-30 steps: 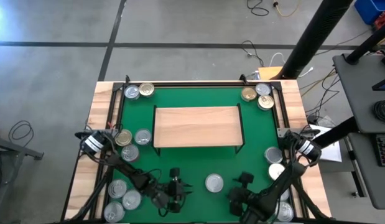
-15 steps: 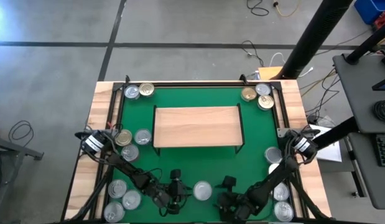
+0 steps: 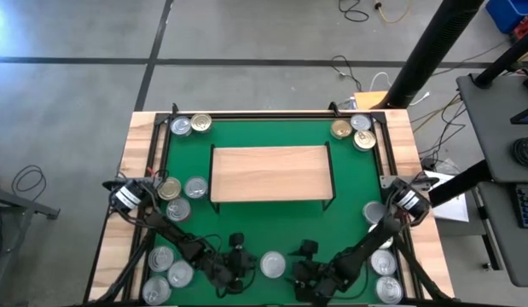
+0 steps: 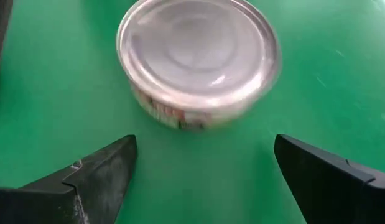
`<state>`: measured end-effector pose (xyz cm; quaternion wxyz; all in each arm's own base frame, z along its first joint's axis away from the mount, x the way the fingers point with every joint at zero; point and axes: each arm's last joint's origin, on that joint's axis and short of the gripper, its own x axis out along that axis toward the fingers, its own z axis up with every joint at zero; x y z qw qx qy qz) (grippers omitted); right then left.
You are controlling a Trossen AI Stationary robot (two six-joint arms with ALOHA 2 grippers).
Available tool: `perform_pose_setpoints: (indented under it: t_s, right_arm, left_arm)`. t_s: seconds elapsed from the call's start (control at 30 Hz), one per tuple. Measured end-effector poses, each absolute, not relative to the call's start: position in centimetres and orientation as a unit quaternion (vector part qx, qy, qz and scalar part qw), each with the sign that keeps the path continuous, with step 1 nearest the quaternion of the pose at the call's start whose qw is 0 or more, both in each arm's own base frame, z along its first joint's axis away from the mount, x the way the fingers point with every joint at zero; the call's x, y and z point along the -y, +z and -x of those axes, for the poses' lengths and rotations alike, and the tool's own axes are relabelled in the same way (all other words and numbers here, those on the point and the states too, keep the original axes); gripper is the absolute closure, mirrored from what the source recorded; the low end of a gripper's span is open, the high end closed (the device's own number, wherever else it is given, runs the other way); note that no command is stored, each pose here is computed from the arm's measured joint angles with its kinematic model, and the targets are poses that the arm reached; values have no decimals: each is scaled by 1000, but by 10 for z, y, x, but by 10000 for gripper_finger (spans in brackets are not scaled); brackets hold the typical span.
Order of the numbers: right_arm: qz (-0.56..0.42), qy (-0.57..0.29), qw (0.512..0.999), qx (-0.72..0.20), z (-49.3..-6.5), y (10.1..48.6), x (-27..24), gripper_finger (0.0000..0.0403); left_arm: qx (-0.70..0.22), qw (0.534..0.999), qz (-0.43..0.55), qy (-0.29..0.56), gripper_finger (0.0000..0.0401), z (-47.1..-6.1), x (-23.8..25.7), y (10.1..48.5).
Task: Stack canned seafood by type on shelf
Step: Put the top green tuna can into the shelf
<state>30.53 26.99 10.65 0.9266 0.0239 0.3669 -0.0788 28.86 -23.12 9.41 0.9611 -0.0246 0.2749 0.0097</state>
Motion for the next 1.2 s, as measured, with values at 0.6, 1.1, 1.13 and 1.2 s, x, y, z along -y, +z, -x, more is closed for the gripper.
perform_pose_setpoints:
  t_s: [0.6,1.1,1.13,1.2]
  right_arm:
    - [-27,-101,948,-301,-331,89,-266,29]
    - [-38,-112,948,-296,-331,89,-264,29]
    - [-38,-113,948,-296,-331,89,-264,29]
    - [-39,-117,948,-293,-331,89,-264,29]
  left_arm:
    - [-195,980,28,38,311,-309,236,60]
    - [-170,985,8,38,311,-312,237,62]
    - [-170,985,5,38,311,-312,238,63]
    - [-169,985,2,37,311,-313,238,63]
